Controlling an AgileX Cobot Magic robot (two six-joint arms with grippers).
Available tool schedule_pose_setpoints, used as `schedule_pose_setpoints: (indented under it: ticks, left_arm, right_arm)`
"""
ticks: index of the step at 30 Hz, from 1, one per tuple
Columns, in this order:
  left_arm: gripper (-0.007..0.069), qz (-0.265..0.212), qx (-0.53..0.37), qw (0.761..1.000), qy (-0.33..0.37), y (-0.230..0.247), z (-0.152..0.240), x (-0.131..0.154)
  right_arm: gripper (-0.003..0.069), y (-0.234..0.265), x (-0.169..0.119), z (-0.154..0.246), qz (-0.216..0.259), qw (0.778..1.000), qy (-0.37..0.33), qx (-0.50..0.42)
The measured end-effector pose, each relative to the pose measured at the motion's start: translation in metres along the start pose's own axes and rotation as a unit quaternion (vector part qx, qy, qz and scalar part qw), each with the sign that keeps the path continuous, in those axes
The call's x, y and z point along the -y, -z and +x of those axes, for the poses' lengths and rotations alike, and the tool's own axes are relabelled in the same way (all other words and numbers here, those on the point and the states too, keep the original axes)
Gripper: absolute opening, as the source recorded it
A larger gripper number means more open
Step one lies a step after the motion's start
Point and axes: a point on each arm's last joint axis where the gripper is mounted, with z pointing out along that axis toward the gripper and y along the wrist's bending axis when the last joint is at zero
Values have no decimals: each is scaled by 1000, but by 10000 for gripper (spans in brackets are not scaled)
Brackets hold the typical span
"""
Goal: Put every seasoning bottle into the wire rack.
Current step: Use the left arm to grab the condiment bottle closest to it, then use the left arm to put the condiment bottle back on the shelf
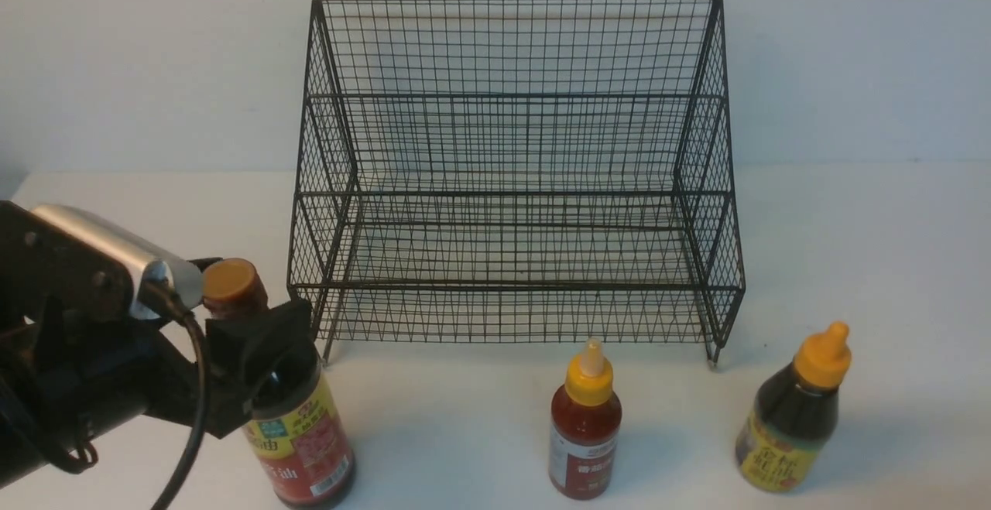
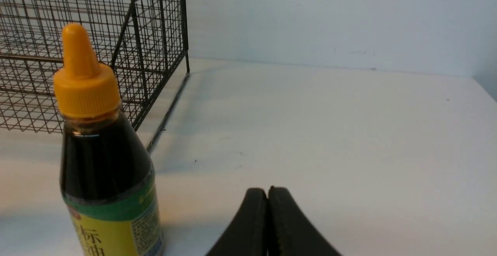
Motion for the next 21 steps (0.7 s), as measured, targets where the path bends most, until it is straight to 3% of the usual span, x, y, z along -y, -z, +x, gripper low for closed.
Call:
schedule_pose_setpoints:
  ticks: [3,5,6,7,10,15,18,21]
  left_arm:
    - [492,1,-12,1000,6,-5,4,-2]
    - [366,1,-16,1000,11,-6,5,-3]
    - [340,2,-16,1000,12,-6,5,-3]
    - [254,2,-15,1000,8,-6,4,-3]
    - [262,-2,-8,1000,-1,-3,0,-2]
    - [262,-23,68,997,18,18,-45,1]
    - [262,-1,147,988,46,40,-106,9]
    - [262,37,165,983,71,47,-138,15]
  right_arm:
    - [-15,0,0,0,0,1000,0,0]
    - [-15,0,0,0,0,1000,0,0]
    - [-15,0,0,0,0,1000,0,0]
    - [-15,0,0,0,0,1000,-1,0]
    - [-15,0,0,0,0,1000,-1,0]
    - [-15,0,0,0,0,1000,-1,0]
    - [-15,0,0,0,0,1000,-1,0]
    - [-15,0,0,0,0,1000,-1,0]
